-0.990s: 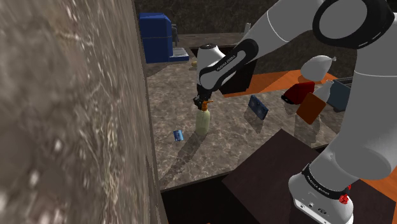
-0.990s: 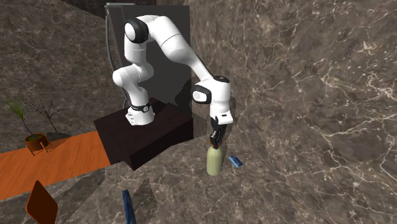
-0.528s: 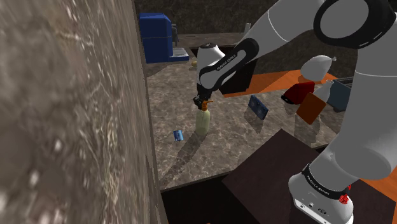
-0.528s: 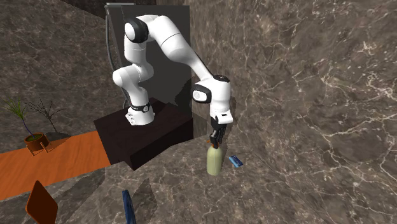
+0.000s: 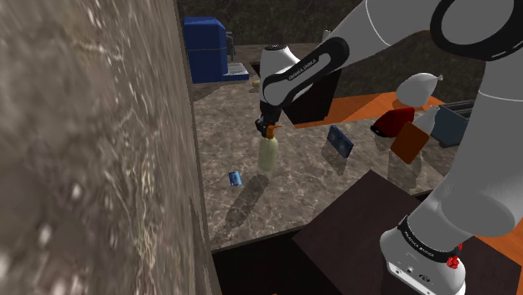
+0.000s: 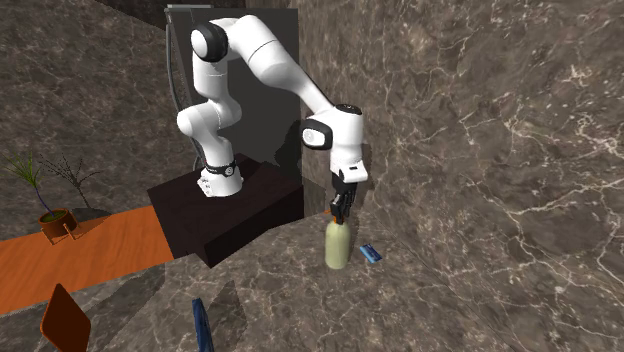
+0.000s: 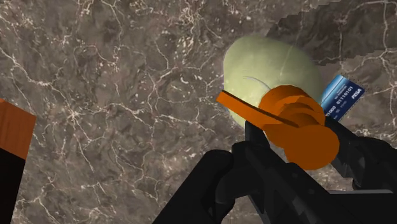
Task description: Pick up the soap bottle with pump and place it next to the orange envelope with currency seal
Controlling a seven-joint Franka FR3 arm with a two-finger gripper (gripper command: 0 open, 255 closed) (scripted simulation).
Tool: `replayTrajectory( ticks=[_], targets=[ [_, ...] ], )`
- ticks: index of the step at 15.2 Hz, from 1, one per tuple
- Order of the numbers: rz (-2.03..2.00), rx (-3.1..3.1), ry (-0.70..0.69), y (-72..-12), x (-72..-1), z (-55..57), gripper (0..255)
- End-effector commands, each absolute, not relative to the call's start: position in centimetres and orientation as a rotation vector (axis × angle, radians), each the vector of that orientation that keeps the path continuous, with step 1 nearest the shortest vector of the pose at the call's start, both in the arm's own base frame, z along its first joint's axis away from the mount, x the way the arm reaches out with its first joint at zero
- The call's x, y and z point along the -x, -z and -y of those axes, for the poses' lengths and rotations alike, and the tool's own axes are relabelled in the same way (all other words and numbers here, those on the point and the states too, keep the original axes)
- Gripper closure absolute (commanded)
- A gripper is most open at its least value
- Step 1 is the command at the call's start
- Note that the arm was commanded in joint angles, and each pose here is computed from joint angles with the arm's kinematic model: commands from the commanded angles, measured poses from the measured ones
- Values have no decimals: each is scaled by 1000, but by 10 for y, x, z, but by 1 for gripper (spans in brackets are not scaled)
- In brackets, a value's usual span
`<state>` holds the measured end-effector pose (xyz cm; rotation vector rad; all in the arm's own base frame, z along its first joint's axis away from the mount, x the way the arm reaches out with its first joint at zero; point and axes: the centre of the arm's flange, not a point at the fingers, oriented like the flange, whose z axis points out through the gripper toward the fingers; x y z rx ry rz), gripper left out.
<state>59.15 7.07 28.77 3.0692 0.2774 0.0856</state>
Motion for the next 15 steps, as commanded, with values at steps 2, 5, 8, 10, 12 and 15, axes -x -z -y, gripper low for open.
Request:
replayTrajectory(
  ticks=[2,5,8,10,12,15],
  targets=[
    [-278,-3069,-86,-304,-592,-71,255],
    [-278,-3069,-86,-320,-592,-71,255],
    [-278,-3069,-86,-336,-592,-71,255],
    [-278,-3069,-86,-347,-592,-71,255],
    [-278,-3069,-86,-357,-592,-71,255],
    [-278,-3069,-86,-373,-592,-71,255]
  ],
)
